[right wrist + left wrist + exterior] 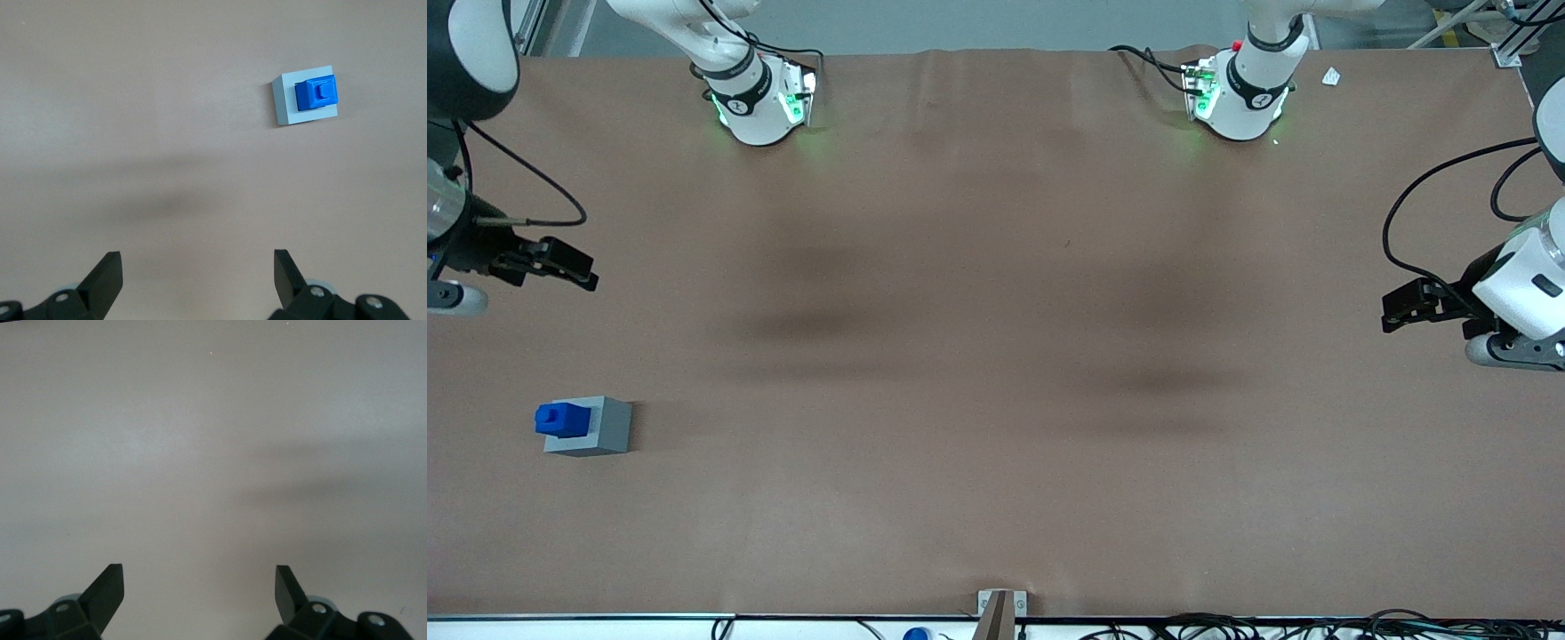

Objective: Insert blue part into gray base with right arm

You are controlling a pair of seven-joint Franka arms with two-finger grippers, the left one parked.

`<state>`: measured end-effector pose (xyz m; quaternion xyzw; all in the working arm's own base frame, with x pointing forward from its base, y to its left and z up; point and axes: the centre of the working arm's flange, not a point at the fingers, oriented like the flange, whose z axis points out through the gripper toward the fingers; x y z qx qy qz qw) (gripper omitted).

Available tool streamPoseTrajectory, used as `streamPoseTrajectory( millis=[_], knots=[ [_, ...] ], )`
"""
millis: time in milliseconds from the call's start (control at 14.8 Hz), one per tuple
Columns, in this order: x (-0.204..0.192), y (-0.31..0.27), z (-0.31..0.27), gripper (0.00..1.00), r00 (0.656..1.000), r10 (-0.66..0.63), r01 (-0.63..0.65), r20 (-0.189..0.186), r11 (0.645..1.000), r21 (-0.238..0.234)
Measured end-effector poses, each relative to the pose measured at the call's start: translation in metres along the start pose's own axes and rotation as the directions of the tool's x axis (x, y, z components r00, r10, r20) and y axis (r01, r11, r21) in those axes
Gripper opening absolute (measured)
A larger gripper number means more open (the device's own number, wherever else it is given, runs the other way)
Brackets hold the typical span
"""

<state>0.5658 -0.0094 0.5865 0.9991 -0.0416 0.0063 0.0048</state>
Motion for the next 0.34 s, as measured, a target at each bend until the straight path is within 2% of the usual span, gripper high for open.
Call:
streamPoseTrajectory(
  millis=[136,339],
  knots=[
    [-0.0089,0.0019,-0.0127,1.0,1.0,0.002,-0.002,-0.009,1.0,0.002],
    [-0.011,0.0019,-0.0119,1.0,1.0,0.0,0.0,-0.003,1.0,0.002]
  ],
)
